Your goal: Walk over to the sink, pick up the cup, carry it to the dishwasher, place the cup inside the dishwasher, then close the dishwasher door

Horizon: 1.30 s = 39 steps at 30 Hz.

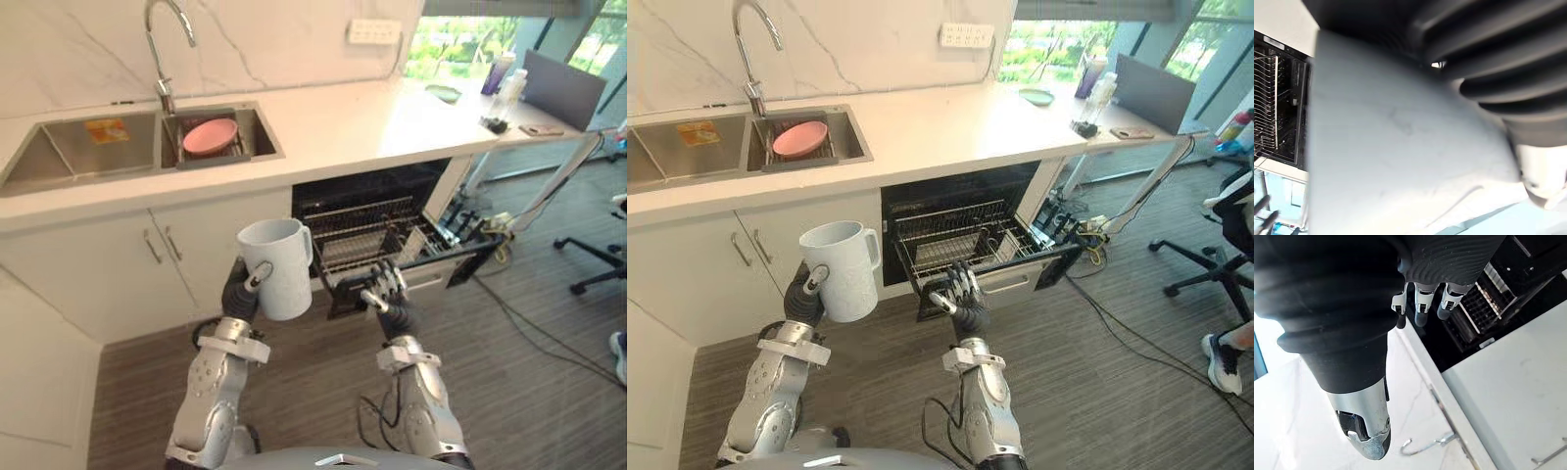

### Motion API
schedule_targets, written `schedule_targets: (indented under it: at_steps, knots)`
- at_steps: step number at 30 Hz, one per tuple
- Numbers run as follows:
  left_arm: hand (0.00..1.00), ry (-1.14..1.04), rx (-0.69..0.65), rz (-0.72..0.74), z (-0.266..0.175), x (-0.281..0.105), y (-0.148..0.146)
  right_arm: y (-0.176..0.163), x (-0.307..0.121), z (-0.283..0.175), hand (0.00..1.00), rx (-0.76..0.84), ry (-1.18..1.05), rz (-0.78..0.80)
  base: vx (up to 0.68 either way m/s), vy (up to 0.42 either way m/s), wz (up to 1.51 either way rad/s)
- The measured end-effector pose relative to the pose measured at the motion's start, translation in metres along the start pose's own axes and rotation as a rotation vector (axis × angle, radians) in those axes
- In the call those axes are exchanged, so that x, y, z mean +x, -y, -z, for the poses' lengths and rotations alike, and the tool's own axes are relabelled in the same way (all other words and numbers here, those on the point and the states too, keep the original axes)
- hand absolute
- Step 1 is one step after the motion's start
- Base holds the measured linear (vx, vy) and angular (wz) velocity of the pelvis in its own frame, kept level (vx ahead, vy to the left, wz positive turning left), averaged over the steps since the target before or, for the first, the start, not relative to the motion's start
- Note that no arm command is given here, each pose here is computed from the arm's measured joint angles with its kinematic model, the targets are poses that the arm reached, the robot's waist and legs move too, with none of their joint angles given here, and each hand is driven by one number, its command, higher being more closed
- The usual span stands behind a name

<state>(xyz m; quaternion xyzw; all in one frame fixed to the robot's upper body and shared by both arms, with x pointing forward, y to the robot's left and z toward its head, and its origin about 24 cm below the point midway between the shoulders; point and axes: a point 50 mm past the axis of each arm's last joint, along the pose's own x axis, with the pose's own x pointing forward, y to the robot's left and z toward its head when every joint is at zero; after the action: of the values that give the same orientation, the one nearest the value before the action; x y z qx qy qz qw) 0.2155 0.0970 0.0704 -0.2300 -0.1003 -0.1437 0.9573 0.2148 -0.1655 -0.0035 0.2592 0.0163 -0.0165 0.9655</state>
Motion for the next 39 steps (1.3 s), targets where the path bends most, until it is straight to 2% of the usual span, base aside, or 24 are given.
schedule_targets:
  at_steps: [3,6,9,15,20,25,30,39]
  knots:
    - [1.0,0.024,0.016,0.063,-0.004,0.014,0.007,0.033,-0.01,-0.002,0.0,-0.013,0.002,0.176,0.14,0.313,0.41]
    - [1.0,0.016,0.071,0.046,-0.005,0.013,0.001,0.038,-0.013,0.001,0.0,-0.031,-0.003,0.215,0.15,0.201,-0.08]
    - [1.0,0.01,0.08,0.019,-0.005,0.011,-0.002,0.03,-0.013,0.006,0.0,-0.01,-0.011,0.201,0.13,0.079,-0.12]
    - [1.0,-0.039,0.062,0.046,0.006,0.0,0.007,0.011,-0.018,-0.019,0.0,-0.017,0.098,0.101,0.22,-0.047,0.19]
    - [1.0,-0.038,0.033,0.111,0.011,0.004,0.029,-0.009,-0.014,-0.033,0.0,-0.08,0.18,0.016,0.38,-0.164,0.48]
    - [1.0,-0.021,0.019,0.096,0.008,0.003,0.03,-0.012,-0.012,-0.05,0.0,-0.082,0.27,0.049,0.23,-0.049,0.15]
    - [1.0,0.021,0.004,0.135,-0.001,-0.002,0.037,-0.02,-0.017,-0.073,0.0,-0.071,0.384,0.007,0.23,0.131,-0.63]
    - [1.0,0.011,0.006,0.124,0.0,0.0,0.038,-0.029,-0.006,-0.071,0.0,-0.031,0.374,-0.009,0.23,0.214,-0.36]
